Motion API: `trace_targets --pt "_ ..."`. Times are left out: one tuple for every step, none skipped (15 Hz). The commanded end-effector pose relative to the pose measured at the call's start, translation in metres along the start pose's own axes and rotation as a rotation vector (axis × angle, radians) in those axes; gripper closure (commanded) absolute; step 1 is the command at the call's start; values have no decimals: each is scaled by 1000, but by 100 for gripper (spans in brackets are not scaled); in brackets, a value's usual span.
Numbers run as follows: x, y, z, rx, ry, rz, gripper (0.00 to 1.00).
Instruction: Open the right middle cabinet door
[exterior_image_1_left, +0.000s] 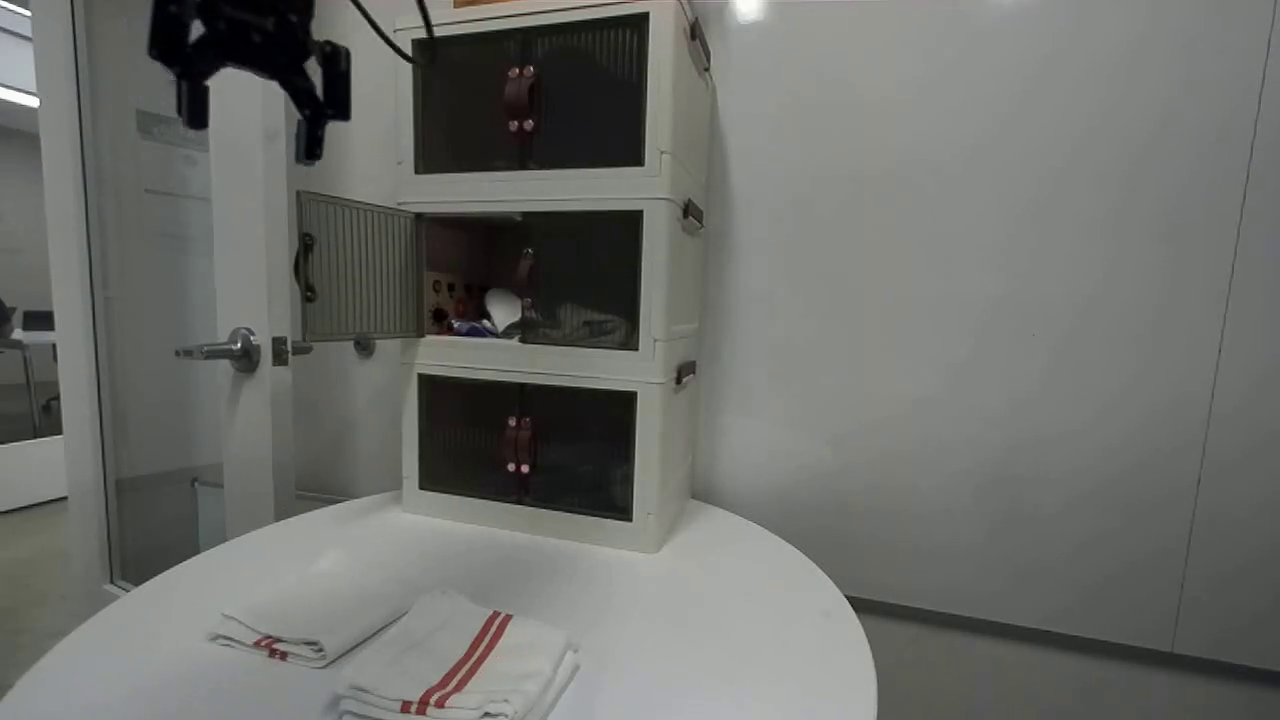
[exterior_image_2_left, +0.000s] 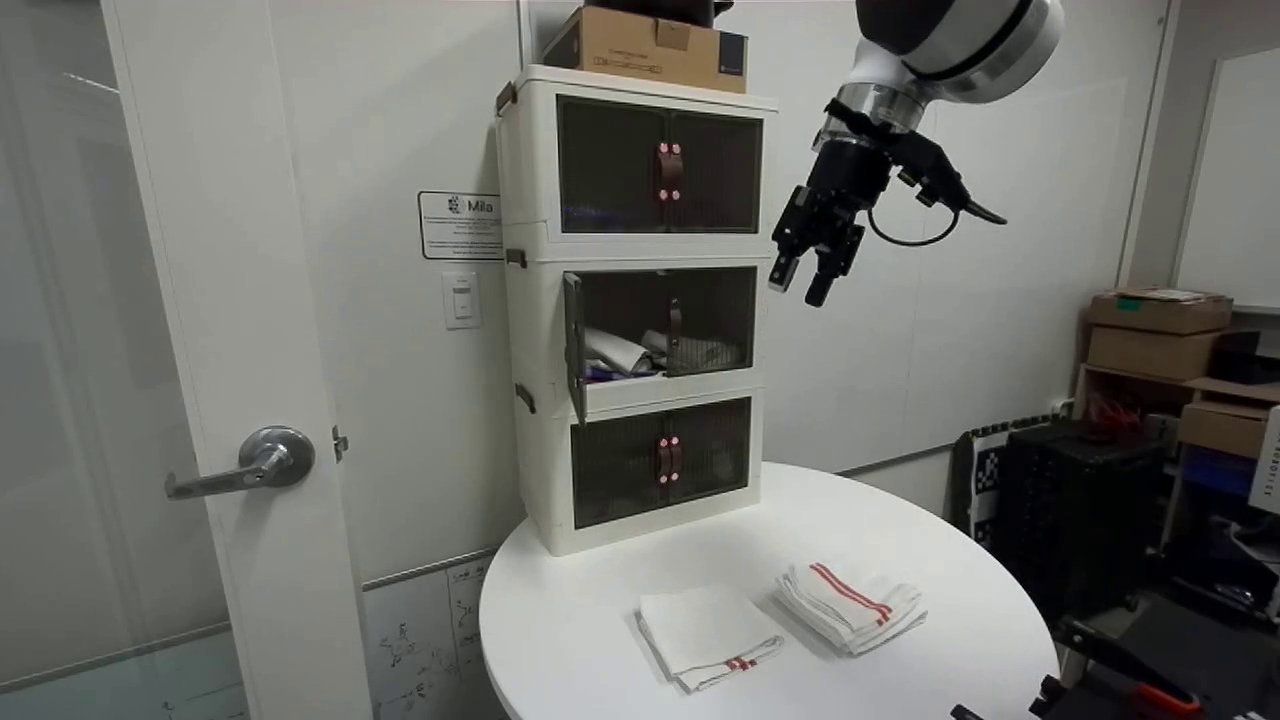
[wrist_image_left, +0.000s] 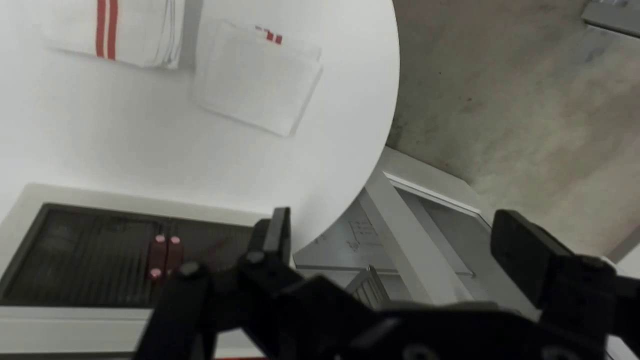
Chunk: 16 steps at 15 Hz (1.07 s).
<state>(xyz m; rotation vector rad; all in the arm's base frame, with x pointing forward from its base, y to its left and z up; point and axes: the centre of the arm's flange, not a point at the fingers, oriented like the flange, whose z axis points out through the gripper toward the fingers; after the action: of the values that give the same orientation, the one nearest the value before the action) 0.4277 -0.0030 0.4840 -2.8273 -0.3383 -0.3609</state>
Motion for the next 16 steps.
trace_targets --pt "61 37 -9 129 37 -115 0" --pt "74 48 -10 159 56 -160 0" --pt "84 57 -10 190 60 -206 0" --pt "94 66 -9 216 51 -244 0" --pt "102 72 -8 251 54 -287 0" --pt "107 78 -5 288 70 -331 0" --pt "110 80 -1 322 75 -378 0" --pt "108 79 4 362 69 -415 0" --pt "86 65 1 298 82 -344 0" --pt "90 69 5 323 79 -371 0" --pt "92 72 8 334 76 -385 0" --pt "94 73 10 337 74 -392 0" --pt "95 73 11 337 73 -394 0" --pt "96 72 10 337 74 -397 0" --pt "97 71 10 336 74 -399 0" --pt "97 71 10 336 75 -399 0"
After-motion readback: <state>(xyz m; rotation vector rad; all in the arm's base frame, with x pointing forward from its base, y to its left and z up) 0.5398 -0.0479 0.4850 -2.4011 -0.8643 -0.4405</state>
